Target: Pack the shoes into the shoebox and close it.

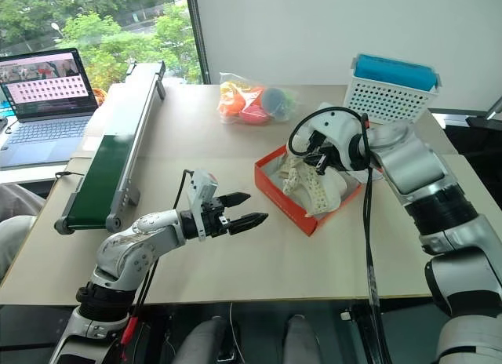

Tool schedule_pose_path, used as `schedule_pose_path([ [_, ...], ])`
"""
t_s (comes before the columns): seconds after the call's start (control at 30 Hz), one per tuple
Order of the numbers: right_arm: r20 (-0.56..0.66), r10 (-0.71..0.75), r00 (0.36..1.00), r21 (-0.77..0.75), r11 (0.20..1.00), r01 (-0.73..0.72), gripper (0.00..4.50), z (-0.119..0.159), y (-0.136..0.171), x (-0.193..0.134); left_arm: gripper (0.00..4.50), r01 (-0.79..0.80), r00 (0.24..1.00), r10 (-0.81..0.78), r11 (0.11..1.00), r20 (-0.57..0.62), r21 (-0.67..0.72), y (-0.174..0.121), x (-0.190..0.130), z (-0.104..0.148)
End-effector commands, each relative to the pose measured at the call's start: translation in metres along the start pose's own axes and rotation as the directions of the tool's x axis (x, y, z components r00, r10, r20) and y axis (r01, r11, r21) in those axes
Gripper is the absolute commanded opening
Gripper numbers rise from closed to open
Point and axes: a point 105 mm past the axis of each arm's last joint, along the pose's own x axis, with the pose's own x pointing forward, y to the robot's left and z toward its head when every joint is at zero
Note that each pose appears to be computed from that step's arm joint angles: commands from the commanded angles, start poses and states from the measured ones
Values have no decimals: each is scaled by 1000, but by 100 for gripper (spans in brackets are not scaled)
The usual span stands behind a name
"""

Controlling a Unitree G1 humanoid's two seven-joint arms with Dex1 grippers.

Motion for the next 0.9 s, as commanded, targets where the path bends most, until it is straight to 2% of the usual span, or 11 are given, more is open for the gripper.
schedule_pose_path([
  [0.03,8,-32,999,-89,996,32,65,9,-15,-1,445,38,999,-39,999,37,25,-13,0,9],
  [0.23,30,2,1000,-113,994,1,65,20,-16,3,445,22,999,-22,1000,30,15,-14,-3,6],
  [0.43,-59,124,991,-82,988,-129,65,-11,21,32,445,-12,1000,11,1000,19,19,-9,-4,5],
  [0.63,-190,206,960,-48,975,-219,65,-41,44,53,445,-15,1000,15,1000,12,20,-7,-1,3],
  [0.77,-272,155,950,-47,984,-174,65,-61,41,69,445,-15,1000,15,1000,15,22,-7,1,5],
  [0.9,-291,127,948,-31,989,-142,65,-69,39,76,445,-27,999,27,999,17,28,-5,2,6],
])
